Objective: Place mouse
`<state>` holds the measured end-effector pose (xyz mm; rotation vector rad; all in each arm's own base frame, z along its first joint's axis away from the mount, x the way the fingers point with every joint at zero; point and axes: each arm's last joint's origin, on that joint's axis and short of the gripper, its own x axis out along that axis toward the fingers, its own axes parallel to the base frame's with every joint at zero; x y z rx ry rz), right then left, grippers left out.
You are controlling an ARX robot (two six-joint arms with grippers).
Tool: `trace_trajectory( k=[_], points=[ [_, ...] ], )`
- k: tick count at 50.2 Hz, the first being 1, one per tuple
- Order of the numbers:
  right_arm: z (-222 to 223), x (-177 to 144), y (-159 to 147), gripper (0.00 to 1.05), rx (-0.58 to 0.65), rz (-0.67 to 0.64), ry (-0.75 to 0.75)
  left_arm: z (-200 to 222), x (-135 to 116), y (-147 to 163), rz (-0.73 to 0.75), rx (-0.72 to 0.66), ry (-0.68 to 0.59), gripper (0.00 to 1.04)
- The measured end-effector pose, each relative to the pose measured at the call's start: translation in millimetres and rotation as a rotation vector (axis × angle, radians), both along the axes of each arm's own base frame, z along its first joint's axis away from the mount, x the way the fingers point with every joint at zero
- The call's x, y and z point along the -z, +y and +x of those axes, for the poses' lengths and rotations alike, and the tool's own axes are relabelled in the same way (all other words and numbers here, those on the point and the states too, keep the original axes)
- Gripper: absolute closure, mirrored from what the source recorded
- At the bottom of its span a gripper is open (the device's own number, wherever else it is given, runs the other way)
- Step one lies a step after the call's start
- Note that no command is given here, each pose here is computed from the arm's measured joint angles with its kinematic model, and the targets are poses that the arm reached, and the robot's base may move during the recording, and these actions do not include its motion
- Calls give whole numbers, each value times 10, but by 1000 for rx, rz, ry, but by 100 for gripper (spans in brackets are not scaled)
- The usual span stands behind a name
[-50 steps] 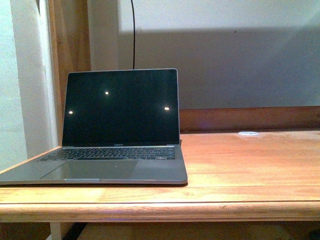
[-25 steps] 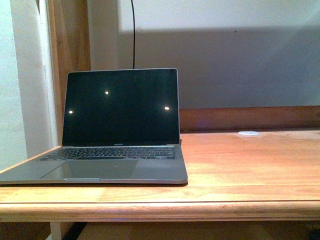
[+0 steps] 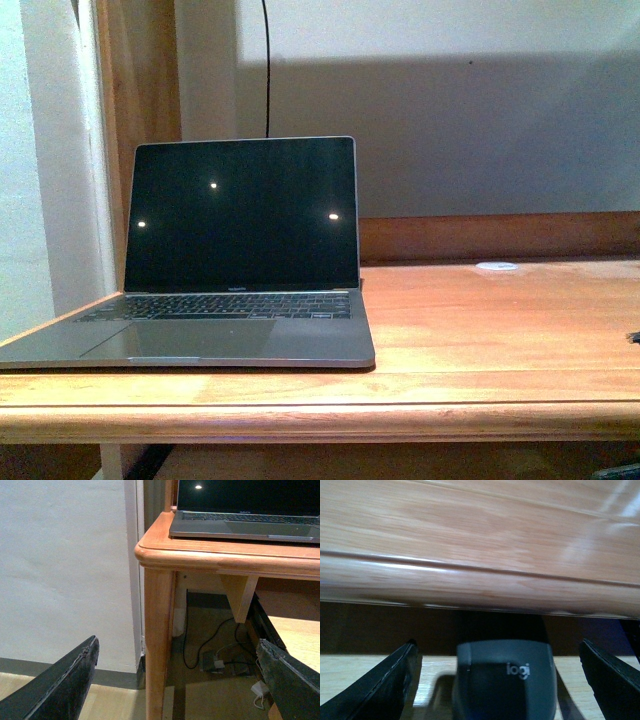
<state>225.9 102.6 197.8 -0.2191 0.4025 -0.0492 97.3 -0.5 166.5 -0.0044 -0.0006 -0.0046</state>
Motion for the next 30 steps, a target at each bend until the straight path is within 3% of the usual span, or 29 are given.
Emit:
trace_trajectory(
  k=[30],
  points=[
    [212,69,-130,7,56,13,78,0,0,0,0,0,0,8]
  ],
)
